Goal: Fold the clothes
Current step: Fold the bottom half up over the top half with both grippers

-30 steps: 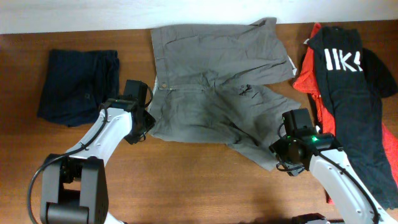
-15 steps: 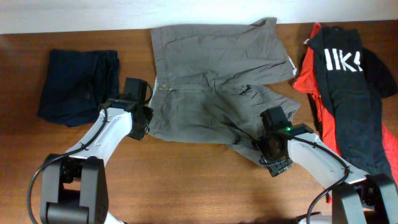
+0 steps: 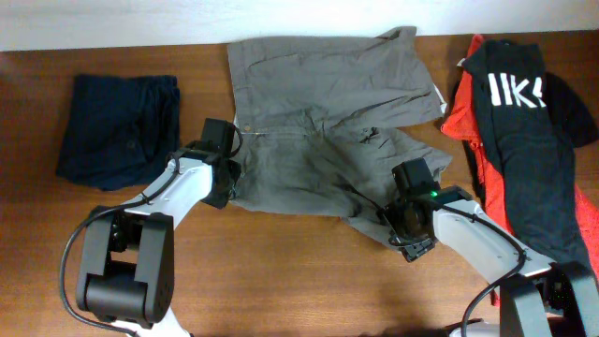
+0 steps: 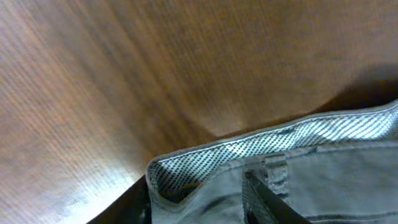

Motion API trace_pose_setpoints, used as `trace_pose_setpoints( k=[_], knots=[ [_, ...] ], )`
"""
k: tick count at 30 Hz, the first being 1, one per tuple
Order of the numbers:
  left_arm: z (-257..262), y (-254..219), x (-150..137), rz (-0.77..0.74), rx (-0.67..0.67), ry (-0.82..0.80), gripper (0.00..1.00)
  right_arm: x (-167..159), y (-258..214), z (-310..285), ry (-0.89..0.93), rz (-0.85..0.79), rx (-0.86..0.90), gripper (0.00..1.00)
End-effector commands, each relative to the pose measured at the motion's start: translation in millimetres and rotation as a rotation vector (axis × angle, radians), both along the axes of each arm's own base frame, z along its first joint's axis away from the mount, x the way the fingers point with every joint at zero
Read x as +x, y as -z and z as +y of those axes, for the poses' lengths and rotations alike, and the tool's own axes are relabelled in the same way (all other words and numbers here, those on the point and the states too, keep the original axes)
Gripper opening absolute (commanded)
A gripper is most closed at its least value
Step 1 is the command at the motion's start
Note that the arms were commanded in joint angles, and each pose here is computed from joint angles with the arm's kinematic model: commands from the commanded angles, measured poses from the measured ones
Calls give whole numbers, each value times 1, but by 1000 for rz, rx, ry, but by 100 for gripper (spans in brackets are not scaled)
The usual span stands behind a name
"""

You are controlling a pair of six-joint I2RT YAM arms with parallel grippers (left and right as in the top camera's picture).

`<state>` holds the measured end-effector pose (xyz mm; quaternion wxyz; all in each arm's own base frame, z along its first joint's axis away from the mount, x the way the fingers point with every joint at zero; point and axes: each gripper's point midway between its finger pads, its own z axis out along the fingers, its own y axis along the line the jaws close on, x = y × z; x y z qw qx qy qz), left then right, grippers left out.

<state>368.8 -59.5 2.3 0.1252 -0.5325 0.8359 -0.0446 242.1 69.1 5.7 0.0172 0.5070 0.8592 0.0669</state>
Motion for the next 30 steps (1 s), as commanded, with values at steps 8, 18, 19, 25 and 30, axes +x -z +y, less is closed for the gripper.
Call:
trace_pose_setpoints(
  k=[8, 18, 19, 25, 30],
  knots=[
    [-3, 22, -11, 64, 0, 41, 1, 1, 0, -1, -237, -26, -29, 4],
    [5, -28, -11, -16, 39, 88, 1, -10, -23, -5, -232, 6, -43, 4],
    [8, -37, -12, -30, 52, 84, 1, -12, -29, -8, -231, 6, -53, 4],
    [38, -105, -36, -118, 178, 39, 1, -28, -66, -18, -227, -18, -86, 4],
    [60, -148, -64, -173, 261, 4, 1, -53, -91, -23, -226, -43, -83, 4]
  ],
)
